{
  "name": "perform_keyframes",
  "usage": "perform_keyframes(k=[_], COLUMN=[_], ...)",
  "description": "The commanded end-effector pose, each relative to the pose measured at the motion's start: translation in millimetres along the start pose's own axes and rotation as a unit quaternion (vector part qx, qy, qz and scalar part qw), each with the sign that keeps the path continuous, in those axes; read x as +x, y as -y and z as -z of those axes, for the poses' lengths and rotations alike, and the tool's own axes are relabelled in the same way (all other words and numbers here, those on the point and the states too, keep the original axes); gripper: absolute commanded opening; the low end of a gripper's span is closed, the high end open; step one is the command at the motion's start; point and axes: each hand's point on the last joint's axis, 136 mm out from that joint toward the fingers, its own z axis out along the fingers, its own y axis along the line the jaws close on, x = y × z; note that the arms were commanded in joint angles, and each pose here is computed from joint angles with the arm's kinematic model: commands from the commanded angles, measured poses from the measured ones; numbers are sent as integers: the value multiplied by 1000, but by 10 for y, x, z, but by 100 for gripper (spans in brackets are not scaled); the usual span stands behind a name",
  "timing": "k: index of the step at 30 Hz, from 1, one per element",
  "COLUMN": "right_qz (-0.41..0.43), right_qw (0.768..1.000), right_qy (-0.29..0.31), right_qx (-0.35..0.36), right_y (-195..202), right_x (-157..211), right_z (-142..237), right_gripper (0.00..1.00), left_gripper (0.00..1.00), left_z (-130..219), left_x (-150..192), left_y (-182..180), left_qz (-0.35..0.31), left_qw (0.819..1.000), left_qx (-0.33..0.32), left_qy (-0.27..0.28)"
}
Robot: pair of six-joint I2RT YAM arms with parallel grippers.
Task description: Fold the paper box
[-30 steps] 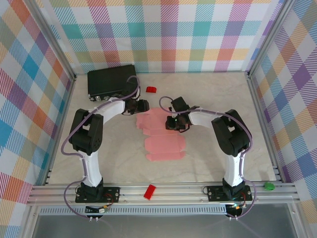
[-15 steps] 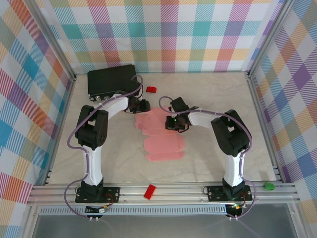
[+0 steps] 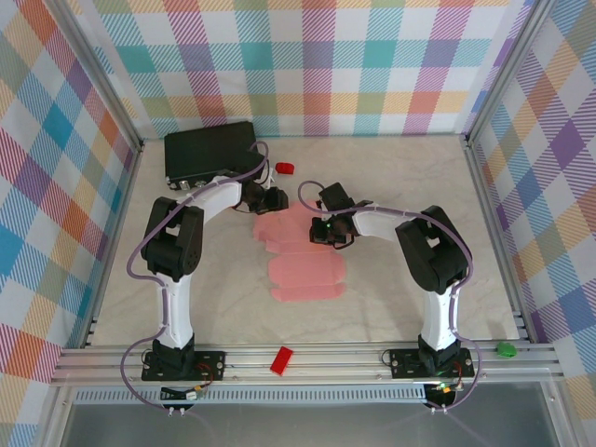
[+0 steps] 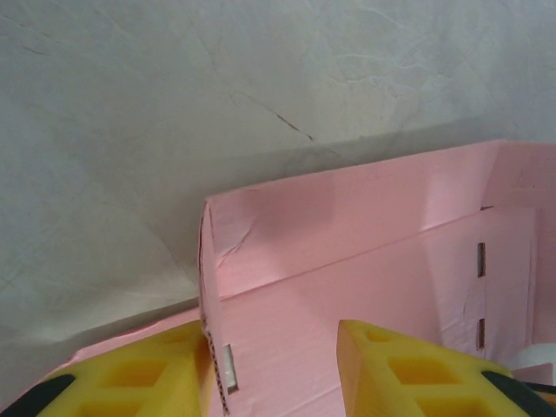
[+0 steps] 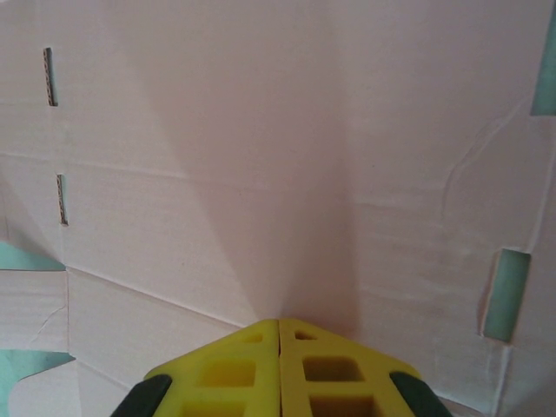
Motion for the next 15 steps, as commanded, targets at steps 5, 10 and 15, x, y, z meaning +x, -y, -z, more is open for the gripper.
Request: perform_keyframes(k=[5, 10, 15], right_qz=[-9, -9, -9], right_qw=[999, 999, 999], right_qy=[-32, -37, -36], right_qx=[17, 17, 23], right_y=[124, 128, 152], right_x=[200, 221, 224], right_z=[-155, -176, -176], right_gripper=[8, 8, 8], left_gripper=[40, 39, 38], left_z=[-176, -243, -203], left_x=[-38, -36, -56], left_y=[186, 182, 165], left_qz=[-14, -12, -16], left_qw=[999, 999, 999], left_qx=[37, 38, 27], left_qy=[-13, -21, -15])
